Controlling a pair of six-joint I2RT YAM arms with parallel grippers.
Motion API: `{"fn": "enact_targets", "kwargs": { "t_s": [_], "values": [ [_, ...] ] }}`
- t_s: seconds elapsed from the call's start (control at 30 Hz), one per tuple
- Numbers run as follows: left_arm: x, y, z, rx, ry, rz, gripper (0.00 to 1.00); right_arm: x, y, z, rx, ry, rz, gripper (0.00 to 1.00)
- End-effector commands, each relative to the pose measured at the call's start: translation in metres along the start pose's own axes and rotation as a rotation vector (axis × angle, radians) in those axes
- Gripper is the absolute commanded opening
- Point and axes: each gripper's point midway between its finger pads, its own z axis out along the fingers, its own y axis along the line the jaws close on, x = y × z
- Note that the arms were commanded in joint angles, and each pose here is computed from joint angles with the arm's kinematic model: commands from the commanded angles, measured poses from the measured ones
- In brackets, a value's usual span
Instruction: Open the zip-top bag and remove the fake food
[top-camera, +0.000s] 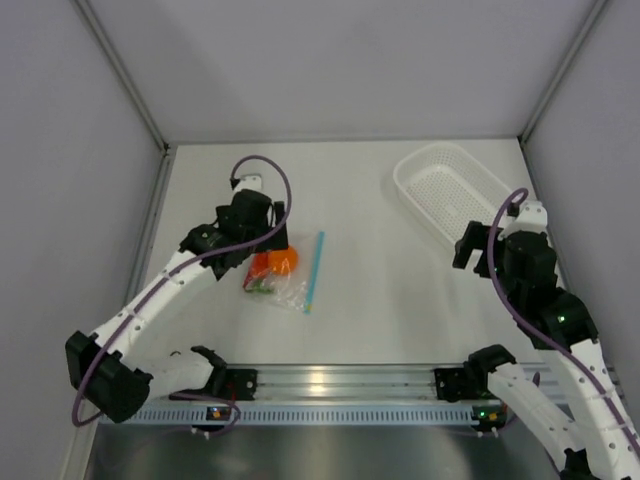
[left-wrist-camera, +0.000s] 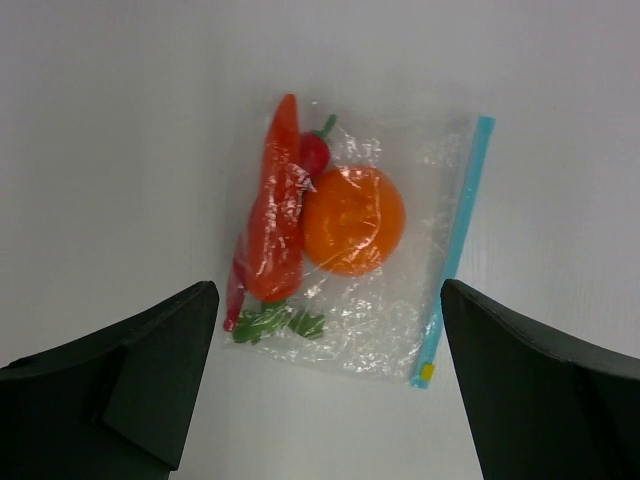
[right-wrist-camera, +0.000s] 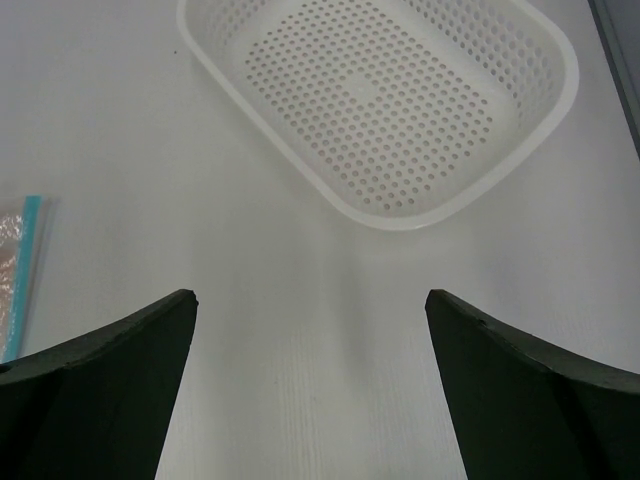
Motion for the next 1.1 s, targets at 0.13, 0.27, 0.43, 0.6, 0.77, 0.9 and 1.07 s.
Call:
{"fn": "enact_targets", "kwargs": {
  "t_s": [0.13, 0.27, 0.43, 0.6, 0.77, 0.9, 1.07],
  "values": [
    [0.004, -0.086, 0.018, -0.039, -0.028, 0.153, 0.99, -0.009, 0.015, -0.004, -0.080, -0.042, 0.031, 0.99],
    [0.027, -0.122, 0.039, -0.073, -0.006, 0.269, 0.98, -0.005, 0.015, -0.008, -0.097, -0.046, 0.031, 0.99],
    [0.038, -0.150, 0.061, -0.138, -0.034, 0.350, 0.96, -0.003, 0.017, -0.009, -0.114, -0.048, 0.034, 0.99],
    [0.057, -0.150, 0.096, -0.268, -0.045, 0.432, 0.90, 0.000, 0.022, -0.009, -0.146, -0.042, 0.036, 0.99],
    [0.069, -0.140, 0.120, -0.378, -0.067, 0.499, 0.81, 0.000, 0.023, -0.009, -0.155, -0.046, 0.031, 0.99],
    [0.077, -0.130, 0.128, -0.426, -0.069, 0.514, 0.77, 0.001, 0.025, -0.009, -0.165, -0.046, 0.030, 0.99],
    [0.087, -0.119, 0.143, -0.477, -0.054, 0.548, 0.68, 0.001, 0.027, -0.010, -0.178, -0.048, 0.034, 0.99]
  ]
}}
